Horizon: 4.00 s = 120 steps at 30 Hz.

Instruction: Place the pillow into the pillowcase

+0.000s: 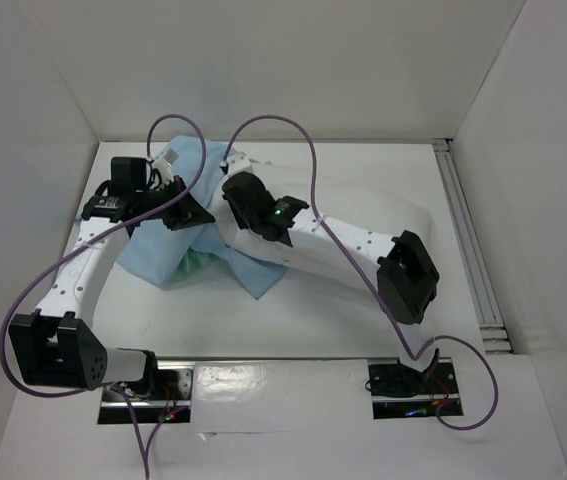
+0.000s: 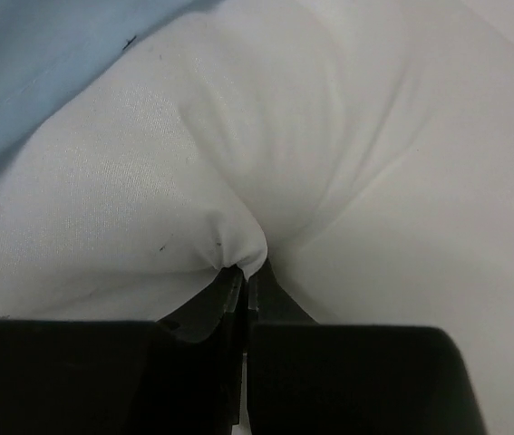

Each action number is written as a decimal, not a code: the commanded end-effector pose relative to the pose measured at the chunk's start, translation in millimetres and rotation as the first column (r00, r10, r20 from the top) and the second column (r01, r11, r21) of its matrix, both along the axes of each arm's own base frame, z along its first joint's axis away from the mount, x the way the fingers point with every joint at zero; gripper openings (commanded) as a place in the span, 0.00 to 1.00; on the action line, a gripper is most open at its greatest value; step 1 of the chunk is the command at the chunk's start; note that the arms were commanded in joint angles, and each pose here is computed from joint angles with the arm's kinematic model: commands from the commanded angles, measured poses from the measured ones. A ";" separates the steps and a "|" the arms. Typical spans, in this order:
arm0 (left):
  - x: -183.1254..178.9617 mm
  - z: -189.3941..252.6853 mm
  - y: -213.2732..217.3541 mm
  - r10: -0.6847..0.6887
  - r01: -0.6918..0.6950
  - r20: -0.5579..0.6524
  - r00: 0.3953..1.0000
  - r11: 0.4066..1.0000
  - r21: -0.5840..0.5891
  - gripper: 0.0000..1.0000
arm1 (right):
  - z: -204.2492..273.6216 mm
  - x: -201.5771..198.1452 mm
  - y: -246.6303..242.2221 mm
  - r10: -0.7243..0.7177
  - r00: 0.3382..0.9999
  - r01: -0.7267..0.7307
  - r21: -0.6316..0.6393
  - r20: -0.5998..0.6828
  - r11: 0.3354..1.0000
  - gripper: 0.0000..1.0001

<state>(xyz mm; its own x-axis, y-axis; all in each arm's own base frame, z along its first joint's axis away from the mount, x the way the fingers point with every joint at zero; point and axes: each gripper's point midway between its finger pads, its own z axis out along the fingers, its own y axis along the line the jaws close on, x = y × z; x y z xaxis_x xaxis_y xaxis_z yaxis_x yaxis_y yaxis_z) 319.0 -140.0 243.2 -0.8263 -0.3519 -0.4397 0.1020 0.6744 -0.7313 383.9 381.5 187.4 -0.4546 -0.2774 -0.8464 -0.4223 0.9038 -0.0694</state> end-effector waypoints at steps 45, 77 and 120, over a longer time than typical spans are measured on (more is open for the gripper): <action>15.9 -58.3 6.6 0.255 -0.221 -0.066 0.965 0.919 0.327 0.00 | -40.6 -13.3 -55.6 -0.130 0.989 0.123 -0.106 -0.068 0.987 0.00; -32.5 16.9 -47.7 -0.188 0.183 -0.125 0.974 0.982 -0.045 0.78 | 1.0 -70.1 0.9 0.172 0.985 -0.154 0.374 -0.016 0.914 0.26; 205.6 13.2 -73.4 -0.064 0.033 0.135 0.989 0.974 0.223 0.00 | -14.3 45.3 -115.5 -0.147 0.938 0.218 0.204 -0.314 0.954 0.00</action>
<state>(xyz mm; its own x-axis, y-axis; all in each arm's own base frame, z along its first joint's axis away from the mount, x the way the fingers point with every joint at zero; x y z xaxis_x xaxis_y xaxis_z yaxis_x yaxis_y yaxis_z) 536.0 -183.3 173.5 -0.8266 -0.1953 -0.5279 0.0531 0.9066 -0.4185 432.0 253.4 169.4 -0.7262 0.0004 -0.6875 -0.1796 0.9652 0.1902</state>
